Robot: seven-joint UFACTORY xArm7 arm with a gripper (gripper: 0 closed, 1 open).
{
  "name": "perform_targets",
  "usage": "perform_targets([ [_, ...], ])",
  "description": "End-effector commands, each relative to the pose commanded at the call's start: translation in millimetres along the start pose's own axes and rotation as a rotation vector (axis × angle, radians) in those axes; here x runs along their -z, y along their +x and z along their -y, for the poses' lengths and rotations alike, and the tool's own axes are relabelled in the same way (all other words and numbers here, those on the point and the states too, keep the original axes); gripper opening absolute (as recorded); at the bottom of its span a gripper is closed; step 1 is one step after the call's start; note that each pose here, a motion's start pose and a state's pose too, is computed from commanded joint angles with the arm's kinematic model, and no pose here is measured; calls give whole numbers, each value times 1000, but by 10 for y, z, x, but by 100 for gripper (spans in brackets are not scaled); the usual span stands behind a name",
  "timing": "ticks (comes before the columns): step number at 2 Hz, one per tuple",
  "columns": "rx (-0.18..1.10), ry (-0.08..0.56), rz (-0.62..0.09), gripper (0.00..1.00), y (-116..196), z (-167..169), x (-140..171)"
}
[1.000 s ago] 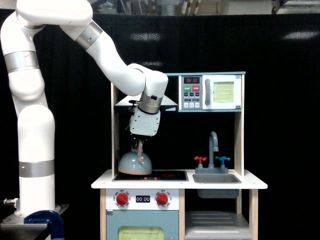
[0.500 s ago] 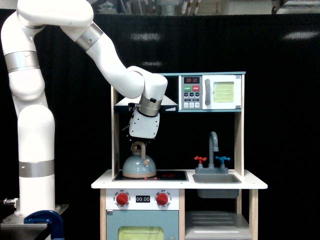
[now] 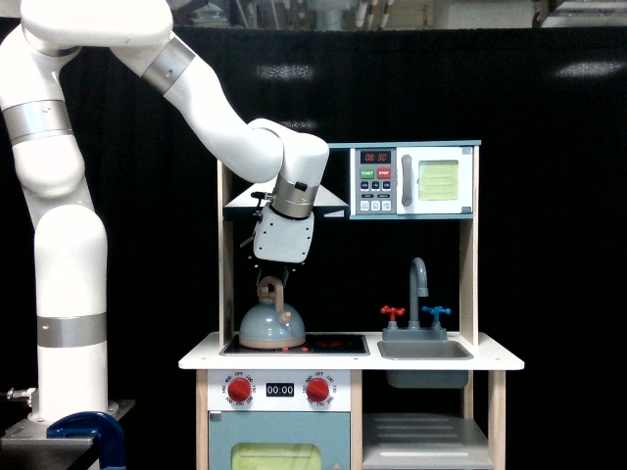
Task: Place the teapot on the stove
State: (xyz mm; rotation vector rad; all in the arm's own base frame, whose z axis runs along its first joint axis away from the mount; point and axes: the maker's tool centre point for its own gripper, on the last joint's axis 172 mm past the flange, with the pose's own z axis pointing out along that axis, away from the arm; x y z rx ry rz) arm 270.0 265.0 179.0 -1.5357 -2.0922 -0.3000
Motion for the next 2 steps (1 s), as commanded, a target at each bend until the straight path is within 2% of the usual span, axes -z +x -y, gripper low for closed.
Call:
perform_targets([
  [1,0,0,0,100,-311,187,777],
  [2,0,0,0,100,-694,352,1101],
])
